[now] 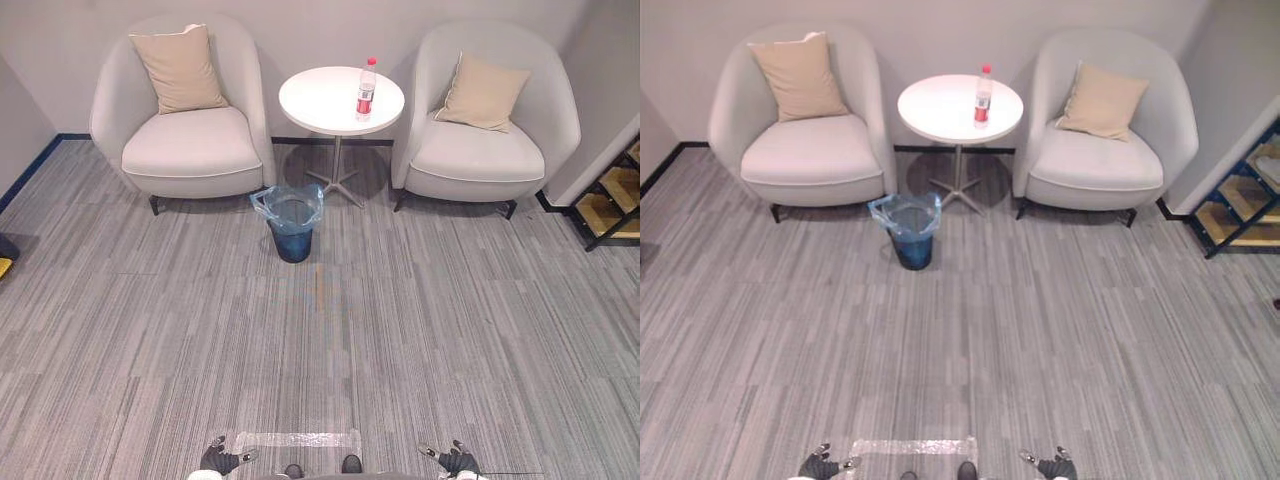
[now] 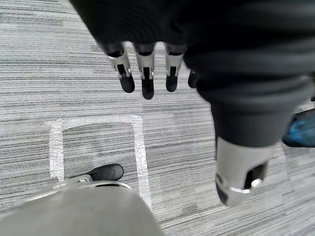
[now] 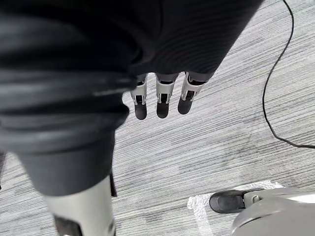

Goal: Gather rubbish on tea table into small bin, then transfer packed bag to large trash can.

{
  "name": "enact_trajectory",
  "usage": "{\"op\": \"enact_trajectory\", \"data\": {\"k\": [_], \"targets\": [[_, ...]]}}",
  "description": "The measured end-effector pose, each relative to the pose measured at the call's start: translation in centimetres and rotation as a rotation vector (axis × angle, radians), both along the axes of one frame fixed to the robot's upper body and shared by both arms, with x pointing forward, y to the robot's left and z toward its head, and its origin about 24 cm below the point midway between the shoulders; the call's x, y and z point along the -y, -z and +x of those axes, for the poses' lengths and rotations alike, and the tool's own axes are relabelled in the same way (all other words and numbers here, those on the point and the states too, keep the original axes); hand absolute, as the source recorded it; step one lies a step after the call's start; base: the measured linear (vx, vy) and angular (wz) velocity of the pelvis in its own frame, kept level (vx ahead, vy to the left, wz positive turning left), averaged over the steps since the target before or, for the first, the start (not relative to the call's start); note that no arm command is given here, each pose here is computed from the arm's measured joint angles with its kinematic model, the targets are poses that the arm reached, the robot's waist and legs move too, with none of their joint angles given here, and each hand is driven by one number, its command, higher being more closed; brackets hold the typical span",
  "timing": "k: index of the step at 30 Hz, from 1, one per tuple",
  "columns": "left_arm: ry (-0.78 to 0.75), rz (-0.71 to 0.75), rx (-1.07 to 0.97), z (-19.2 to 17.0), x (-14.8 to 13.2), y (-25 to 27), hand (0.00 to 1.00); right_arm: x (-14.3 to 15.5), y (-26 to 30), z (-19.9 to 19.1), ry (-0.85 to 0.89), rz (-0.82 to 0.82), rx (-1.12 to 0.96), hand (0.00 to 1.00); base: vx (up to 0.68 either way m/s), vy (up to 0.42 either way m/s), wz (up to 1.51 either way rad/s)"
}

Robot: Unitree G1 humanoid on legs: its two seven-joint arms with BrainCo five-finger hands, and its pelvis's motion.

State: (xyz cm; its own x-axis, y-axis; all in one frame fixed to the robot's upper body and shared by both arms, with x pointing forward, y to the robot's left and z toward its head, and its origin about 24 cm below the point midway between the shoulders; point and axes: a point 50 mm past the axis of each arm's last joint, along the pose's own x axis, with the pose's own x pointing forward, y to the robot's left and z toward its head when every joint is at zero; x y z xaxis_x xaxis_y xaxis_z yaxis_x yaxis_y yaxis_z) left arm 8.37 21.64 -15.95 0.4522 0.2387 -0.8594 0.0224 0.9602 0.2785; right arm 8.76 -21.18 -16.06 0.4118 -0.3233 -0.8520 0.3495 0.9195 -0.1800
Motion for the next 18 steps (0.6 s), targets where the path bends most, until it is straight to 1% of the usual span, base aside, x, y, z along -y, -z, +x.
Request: {"op": "enact_trajectory", "data": {"k": [6, 9, 10, 11, 14, 18], "targets": [[0.001, 0.003, 0.005, 0.3, -0.1, -0.1, 0.0, 0.0, 0.0, 0.2, -0.005, 0.002, 0.002, 0.0, -0.03, -0.007, -0.22], [0.0, 0.004, 0.009, 0.4, -0.2, -0.1, 0.0, -0.1, -0.2, 0.9, -0.018, -0.001, 0.017, 0.0, -0.03, -0.012, -0.38], [0.001, 0.005, 0.011, 0.5, -0.2, -0.1, 0.0, -0.2, -0.4, 1.7, -0.057, -0.012, 0.03, 0.0, -0.02, -0.019, -0.4], [0.001, 0.006, 0.013, 0.6, -0.2, -0.1, 0.0, -0.3, -0.4, 1.9, -0.06, -0.011, 0.036, 0.0, 0.02, -0.056, -0.36], [0.0, 0.01, 0.032, 1.3, 0.1, -0.3, 0.0, -0.7, -0.7, 2.6, -0.062, -0.005, 0.072, 0.0, 0.05, -0.064, 0.02], [0.0, 0.014, 0.054, 1.9, -0.1, -0.5, 0.0, -0.9, -0.7, 2.6, -0.058, 0.0, 0.075, 0.0, 0.09, -0.09, 0.22]]}}
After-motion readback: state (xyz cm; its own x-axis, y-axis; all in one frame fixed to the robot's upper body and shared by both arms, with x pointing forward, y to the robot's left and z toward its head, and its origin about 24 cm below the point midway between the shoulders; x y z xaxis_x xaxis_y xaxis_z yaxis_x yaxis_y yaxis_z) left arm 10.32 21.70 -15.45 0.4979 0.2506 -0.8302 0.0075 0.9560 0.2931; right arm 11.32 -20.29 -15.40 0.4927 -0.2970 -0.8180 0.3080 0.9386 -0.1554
